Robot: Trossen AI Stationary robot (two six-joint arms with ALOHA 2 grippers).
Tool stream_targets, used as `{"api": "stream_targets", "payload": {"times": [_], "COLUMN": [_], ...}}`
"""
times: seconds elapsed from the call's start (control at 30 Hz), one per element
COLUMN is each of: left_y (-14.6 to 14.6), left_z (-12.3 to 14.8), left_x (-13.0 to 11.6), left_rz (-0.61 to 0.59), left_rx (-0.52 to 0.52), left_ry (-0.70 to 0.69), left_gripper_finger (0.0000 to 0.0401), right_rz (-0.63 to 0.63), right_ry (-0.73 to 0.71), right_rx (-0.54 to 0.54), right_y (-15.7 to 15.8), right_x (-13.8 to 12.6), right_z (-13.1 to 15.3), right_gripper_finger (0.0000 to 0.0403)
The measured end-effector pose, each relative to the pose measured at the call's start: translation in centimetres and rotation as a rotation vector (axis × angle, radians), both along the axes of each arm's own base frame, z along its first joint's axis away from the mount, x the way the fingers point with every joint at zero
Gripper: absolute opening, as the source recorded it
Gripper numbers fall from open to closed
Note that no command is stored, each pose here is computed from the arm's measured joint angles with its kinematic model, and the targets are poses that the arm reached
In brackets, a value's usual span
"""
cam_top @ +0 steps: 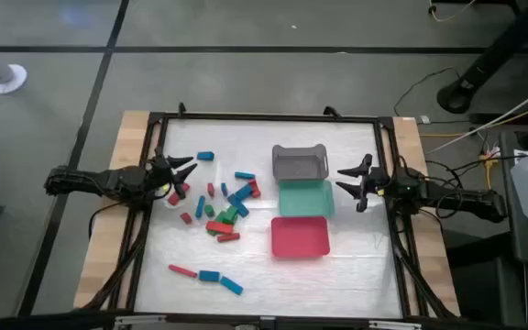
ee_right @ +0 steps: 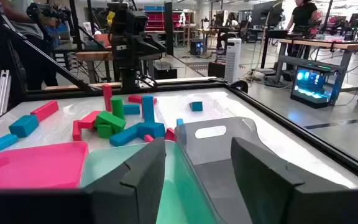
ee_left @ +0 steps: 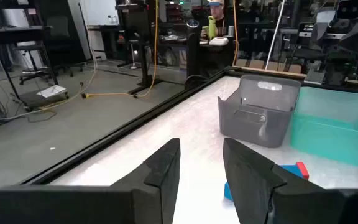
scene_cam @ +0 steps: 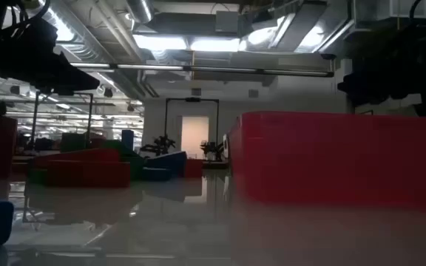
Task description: Sort blocks
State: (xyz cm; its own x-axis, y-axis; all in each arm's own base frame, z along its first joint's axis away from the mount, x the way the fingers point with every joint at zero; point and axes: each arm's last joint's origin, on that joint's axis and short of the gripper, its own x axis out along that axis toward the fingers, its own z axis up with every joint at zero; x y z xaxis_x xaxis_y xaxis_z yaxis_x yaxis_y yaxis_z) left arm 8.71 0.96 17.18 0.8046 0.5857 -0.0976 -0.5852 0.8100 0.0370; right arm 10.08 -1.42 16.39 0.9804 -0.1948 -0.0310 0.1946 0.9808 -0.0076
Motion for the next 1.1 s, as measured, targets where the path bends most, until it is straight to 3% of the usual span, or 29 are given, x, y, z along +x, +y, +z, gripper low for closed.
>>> {"api": "stream_targets", "payload": {"times": [1.1], "left_y": [0.00], "left_z": [0.01], "left_x": [0.00], "left_rz": [0.000], "left_rx": [0.000], "left_ry": [0.000], "left_gripper_finger": [0.0111], "right_rz": [-0.035], "right_ry": [-0.010], "right_rx": [-0.002], "right_y": [-0.10], "right_x": [-0.02], "right_z": [0.10], "right_gripper_finger": [0.0186]}}
